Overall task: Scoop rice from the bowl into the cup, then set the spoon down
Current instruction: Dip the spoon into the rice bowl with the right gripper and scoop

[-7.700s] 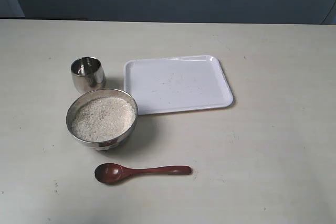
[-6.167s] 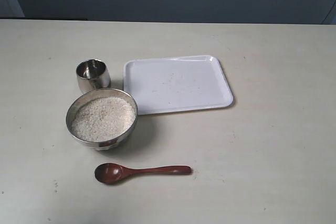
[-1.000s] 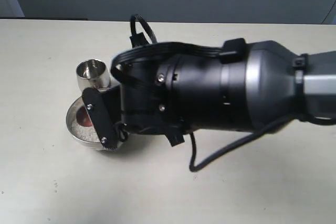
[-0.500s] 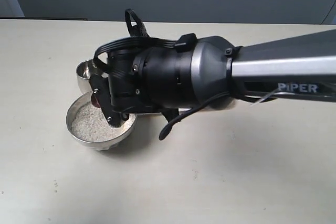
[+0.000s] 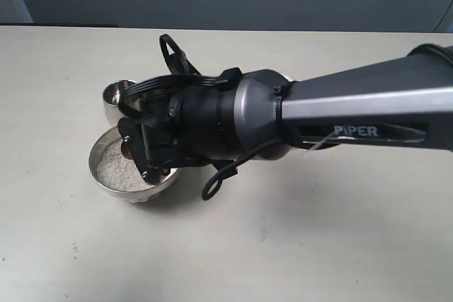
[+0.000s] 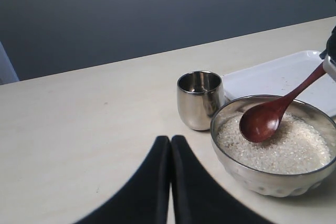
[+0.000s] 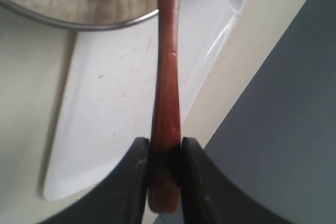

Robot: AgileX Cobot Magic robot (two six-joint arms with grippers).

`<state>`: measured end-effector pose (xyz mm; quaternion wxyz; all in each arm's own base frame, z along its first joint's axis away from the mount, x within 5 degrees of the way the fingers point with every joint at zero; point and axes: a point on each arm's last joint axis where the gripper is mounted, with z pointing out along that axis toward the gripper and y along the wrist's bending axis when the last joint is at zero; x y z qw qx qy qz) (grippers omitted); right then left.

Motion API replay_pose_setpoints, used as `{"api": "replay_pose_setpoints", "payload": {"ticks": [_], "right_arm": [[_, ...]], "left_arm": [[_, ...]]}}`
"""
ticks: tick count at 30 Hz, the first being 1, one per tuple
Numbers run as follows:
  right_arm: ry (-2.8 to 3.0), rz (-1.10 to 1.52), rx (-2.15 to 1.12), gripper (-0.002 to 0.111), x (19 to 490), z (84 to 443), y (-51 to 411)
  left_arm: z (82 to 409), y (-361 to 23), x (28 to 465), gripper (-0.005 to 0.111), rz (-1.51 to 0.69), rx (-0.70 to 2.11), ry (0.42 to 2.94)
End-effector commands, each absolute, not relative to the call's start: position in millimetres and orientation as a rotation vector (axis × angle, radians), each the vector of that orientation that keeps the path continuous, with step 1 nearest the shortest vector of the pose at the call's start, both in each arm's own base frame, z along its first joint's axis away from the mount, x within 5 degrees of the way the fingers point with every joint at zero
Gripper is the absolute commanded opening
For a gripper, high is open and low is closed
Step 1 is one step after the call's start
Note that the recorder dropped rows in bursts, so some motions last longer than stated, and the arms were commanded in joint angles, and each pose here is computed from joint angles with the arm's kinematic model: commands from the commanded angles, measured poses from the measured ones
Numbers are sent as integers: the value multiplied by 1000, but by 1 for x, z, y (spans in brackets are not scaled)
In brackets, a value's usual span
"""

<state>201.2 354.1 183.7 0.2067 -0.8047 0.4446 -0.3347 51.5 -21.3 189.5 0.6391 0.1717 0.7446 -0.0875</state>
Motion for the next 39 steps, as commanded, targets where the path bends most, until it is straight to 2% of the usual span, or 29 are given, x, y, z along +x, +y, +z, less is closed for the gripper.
{"api": "replay_pose_setpoints", "payload": {"ticks": [1,11,28,39], "right_arm": [[1250,-903,-2240,-1,202,180,356],[1265,-923,-2242,-1,204,165,358],[1417,-788,-2294,-1,195,157,355],[1478,-764,-2229,-1,198,174,364]], "left_arm": [[192,-21,51,1,-204,387,1679],[192,-21,51,1,-204,387,1679],[192,-21,51,1,-204,387,1679],[192,-21,51,1,-204,387,1679]]}}
